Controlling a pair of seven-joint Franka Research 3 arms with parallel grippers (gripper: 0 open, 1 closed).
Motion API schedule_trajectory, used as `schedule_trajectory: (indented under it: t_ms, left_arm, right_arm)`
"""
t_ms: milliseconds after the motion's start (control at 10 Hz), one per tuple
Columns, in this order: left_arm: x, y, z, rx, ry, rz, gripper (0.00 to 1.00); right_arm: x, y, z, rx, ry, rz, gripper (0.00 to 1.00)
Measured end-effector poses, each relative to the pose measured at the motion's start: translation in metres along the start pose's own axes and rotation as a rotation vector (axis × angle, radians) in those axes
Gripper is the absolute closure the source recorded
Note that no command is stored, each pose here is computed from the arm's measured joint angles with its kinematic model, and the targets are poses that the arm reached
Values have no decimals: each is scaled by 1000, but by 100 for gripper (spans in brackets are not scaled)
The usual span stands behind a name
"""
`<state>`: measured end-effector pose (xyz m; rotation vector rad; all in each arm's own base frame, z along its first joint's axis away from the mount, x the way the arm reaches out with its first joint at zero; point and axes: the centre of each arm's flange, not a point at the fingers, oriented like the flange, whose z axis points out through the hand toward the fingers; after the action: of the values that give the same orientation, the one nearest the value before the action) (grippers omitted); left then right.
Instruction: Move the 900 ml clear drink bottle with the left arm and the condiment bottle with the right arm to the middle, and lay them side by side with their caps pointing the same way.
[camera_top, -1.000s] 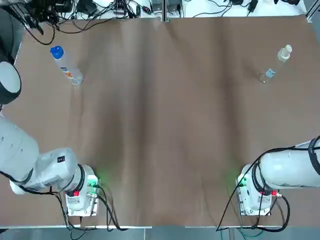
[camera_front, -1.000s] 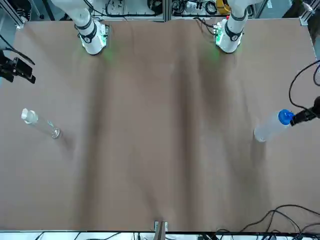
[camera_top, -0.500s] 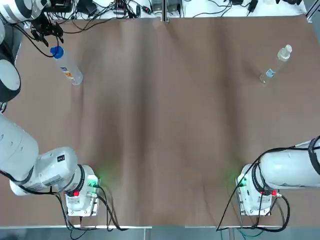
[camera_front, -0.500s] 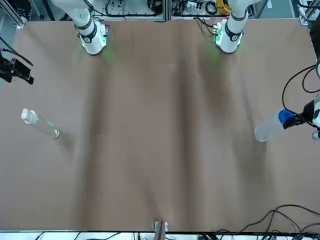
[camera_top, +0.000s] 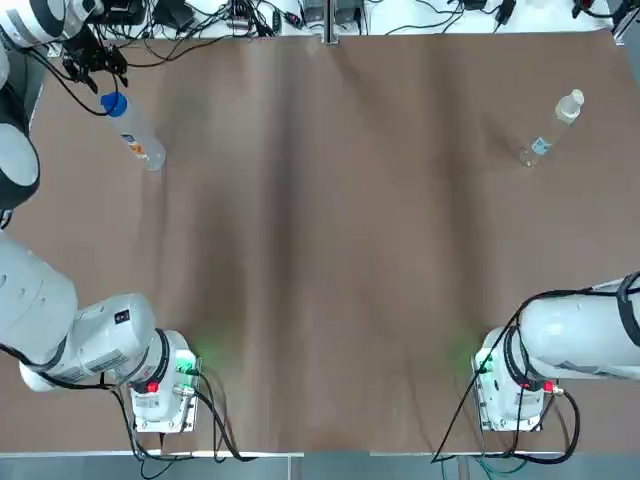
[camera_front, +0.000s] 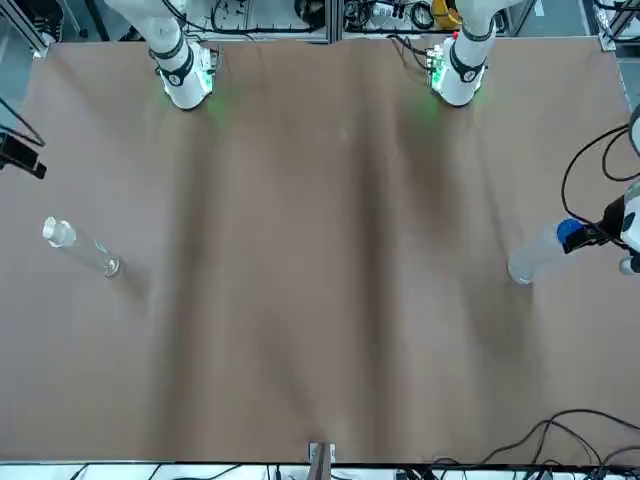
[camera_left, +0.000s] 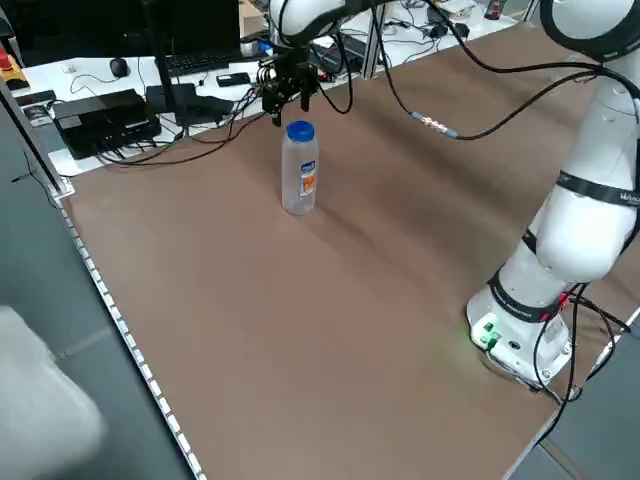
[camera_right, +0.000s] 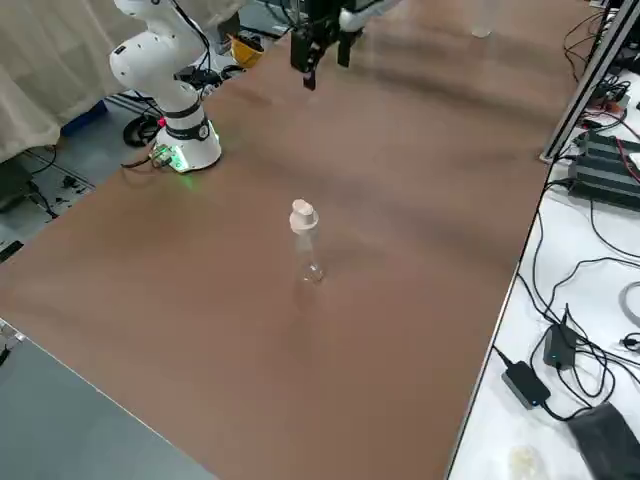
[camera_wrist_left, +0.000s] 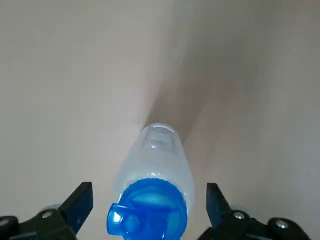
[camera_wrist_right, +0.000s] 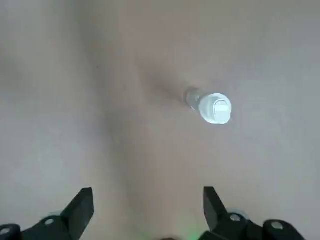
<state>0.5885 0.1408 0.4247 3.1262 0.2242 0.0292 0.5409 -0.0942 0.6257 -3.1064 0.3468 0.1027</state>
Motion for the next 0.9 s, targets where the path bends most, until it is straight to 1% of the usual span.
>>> schedule_trajectory:
  t_ms: [400, 700, 900]
  left_arm:
    - [-3, -23, -4, 3, 6, 95, 0]
    - [-7, -37, -2, 2, 2, 117, 0]
    - [-8, -40, 0, 0, -2, 129, 0]
  right_arm:
    - [11, 44, 38, 5, 0, 76, 2]
    - [17, 82, 81, 9, 1, 107, 2]
    - [20, 96, 104, 9, 25, 125, 2]
